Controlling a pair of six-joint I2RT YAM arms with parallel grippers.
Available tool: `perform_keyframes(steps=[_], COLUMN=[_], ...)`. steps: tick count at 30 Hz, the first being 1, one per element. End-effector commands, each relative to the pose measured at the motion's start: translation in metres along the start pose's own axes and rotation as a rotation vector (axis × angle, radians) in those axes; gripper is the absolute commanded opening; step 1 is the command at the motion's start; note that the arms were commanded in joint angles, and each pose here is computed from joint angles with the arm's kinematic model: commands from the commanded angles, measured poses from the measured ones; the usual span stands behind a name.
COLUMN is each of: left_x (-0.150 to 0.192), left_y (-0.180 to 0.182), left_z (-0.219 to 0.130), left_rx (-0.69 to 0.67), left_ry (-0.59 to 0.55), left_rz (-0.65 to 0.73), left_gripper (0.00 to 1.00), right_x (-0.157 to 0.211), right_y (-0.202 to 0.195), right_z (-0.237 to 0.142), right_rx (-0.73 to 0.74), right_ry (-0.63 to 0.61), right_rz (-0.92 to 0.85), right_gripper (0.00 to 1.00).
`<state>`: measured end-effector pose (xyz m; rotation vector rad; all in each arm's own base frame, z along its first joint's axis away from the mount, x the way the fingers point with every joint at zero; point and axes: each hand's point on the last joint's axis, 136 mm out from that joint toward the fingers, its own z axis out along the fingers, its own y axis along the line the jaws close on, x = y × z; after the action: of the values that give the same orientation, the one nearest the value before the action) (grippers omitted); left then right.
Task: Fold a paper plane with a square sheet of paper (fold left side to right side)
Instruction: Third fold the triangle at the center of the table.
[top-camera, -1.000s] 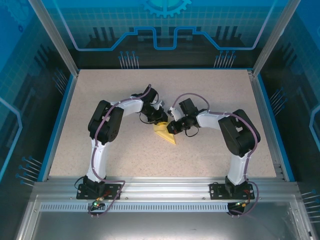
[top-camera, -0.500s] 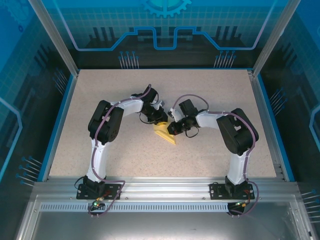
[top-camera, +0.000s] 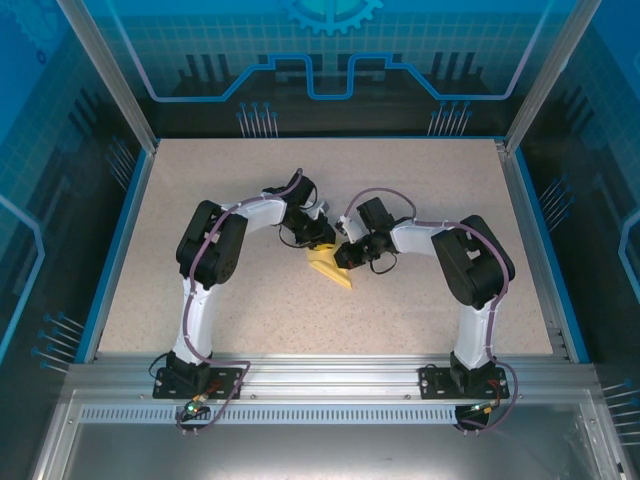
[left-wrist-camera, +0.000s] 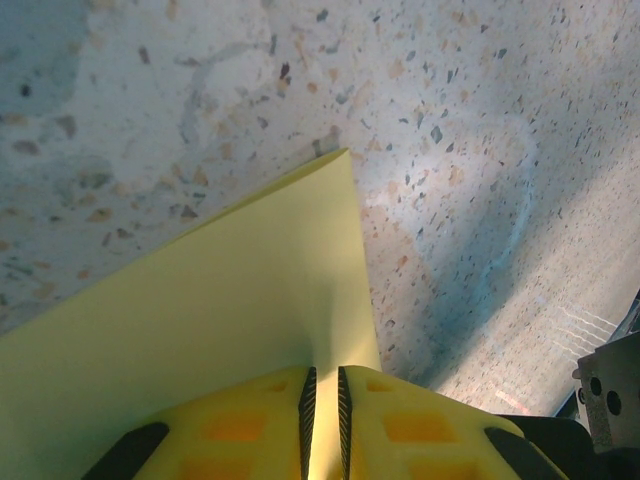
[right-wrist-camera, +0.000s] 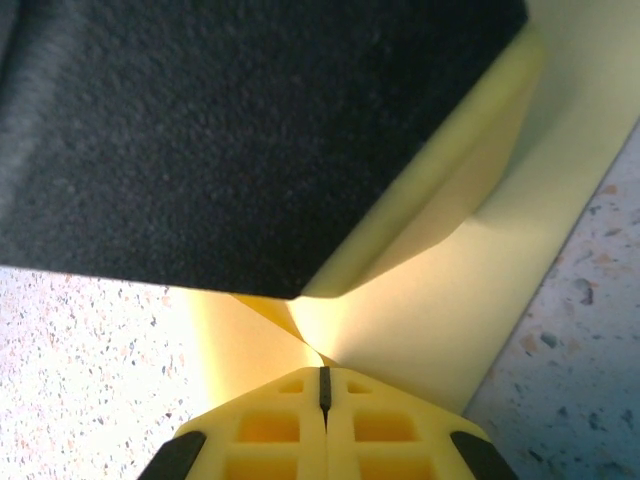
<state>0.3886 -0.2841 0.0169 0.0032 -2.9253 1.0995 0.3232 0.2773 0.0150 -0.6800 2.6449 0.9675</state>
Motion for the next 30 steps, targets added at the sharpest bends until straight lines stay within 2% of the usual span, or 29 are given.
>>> perform_keyframes(steps=[1, 8, 13, 19, 22, 25, 30], left_x=[0.011, 0.007, -0.007, -0.033, -0.042, -0.033, 0.005], left_y=[0.017, 0.008, -0.008, -0.027, -0.029, -0.029, -0.023], left_z=[0.014, 0.006, -0.01, -0.047, -0.07, -0.085, -0.08], left_rx=[-0.061, -0.051, -0.029, -0.01, -0.014, -0.012, 0.06], left_ry=[0.044, 0.028, -0.003, -0.069, -0.111, -0.126, -0.104], left_rz=[-0.012, 0.001, 0.021, 0.029, 0.028, 0.03, -0.016], left_gripper=[0.19, 0.2, 0.25, 0.33, 0.33, 0.3, 0.24], right_x=[0.004, 0.02, 0.033, 0.04, 0.039, 0.039, 0.039], right_y=[-0.009, -0.016, -0.02, -0.024, -0.023, -0.022, -0.022], right_z=[0.0, 0.004, 0.009, 0.012, 0.012, 0.011, 0.012], right_rx=[0.012, 0.031, 0.04, 0.044, 0.041, 0.041, 0.036], right_ry=[0.023, 0.078, 0.12, 0.145, 0.142, 0.139, 0.139], right_rz=[0.05, 0.098, 0.122, 0.138, 0.134, 0.13, 0.129], right_gripper=[0.0, 0.0, 0.0, 0.0, 0.0, 0.0, 0.0])
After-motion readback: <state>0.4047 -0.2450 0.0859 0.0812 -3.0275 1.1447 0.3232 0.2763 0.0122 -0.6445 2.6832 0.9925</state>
